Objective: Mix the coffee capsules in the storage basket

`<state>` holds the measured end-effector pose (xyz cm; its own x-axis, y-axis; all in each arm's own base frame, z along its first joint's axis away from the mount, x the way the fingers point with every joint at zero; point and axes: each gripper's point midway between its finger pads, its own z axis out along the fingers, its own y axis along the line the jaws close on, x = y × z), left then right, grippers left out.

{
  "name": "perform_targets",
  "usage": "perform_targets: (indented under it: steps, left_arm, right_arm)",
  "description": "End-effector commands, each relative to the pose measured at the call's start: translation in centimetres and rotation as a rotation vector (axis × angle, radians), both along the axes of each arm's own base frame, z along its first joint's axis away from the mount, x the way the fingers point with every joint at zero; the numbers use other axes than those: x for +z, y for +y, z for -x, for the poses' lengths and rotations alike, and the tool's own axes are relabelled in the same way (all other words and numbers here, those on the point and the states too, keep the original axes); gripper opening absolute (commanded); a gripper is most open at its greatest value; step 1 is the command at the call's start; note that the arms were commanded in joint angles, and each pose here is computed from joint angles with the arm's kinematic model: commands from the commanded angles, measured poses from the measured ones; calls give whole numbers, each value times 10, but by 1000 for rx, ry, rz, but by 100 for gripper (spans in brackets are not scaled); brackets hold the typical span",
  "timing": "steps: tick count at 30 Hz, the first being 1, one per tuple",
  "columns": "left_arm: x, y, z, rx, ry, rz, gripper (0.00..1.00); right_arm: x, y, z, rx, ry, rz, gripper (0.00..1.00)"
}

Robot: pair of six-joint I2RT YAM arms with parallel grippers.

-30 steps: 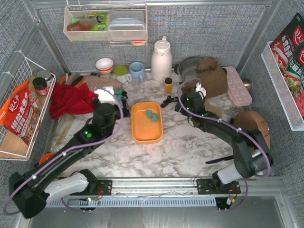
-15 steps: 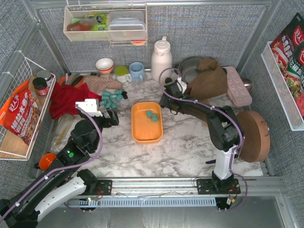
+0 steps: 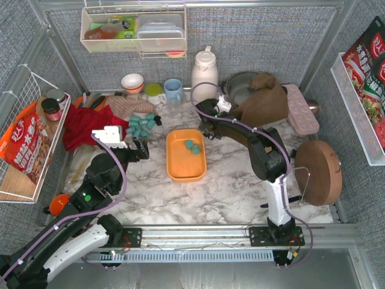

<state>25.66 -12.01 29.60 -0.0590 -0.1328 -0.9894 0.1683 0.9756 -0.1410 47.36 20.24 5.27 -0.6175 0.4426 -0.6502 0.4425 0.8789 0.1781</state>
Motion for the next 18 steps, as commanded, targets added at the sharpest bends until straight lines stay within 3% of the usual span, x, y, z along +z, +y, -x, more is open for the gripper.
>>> perform_targets:
  steps: [1, 18]
  left_arm:
    - [6, 1, 1, 0, -12, 10, 99]
    - [5, 4, 0, 16, -12, 0, 99]
  right_arm:
    - [-2, 1, -6, -11, 4, 13, 68]
    - [-23, -5, 2, -24, 69, 54, 62]
